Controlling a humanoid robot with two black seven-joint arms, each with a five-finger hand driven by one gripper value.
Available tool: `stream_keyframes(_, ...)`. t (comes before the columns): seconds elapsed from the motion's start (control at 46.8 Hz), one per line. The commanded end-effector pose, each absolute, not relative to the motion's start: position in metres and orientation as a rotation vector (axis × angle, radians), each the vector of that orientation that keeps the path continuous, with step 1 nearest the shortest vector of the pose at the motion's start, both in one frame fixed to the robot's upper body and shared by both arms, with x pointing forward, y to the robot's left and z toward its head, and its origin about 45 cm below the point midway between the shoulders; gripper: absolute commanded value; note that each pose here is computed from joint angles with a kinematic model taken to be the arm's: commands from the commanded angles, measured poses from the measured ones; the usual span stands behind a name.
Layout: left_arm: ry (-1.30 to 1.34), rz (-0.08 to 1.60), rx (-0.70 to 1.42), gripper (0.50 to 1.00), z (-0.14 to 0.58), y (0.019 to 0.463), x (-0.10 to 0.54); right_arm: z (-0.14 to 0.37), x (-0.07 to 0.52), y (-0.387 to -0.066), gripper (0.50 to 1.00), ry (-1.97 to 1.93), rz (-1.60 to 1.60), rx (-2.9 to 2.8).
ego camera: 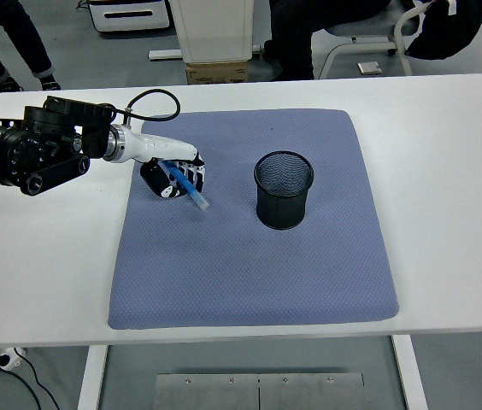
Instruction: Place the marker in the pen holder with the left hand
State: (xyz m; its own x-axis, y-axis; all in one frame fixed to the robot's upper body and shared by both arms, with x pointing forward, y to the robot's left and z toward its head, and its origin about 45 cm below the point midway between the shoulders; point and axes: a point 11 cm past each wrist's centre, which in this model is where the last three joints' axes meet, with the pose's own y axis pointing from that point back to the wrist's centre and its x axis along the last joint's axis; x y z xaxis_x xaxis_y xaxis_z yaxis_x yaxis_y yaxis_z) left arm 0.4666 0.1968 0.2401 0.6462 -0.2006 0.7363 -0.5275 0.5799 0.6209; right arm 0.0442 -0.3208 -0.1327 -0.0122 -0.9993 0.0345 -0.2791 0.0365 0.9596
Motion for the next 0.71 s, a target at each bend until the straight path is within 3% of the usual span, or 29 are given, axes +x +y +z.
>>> stream_keyframes(0.0, -0.88, 0.226, 0.958, 0.5, 0.242, 0.196, 0.467, -0.133, 0.044, -0.321, 1.0, -1.437, -1.041, 1.383)
stream_keyframes(0.684, -0.871, 0.334, 0.782, 0.5, 0.31, 0.16, 0.485, -0.133, 0.044, -0.321, 1.0, -1.437, -1.04, 1.382)
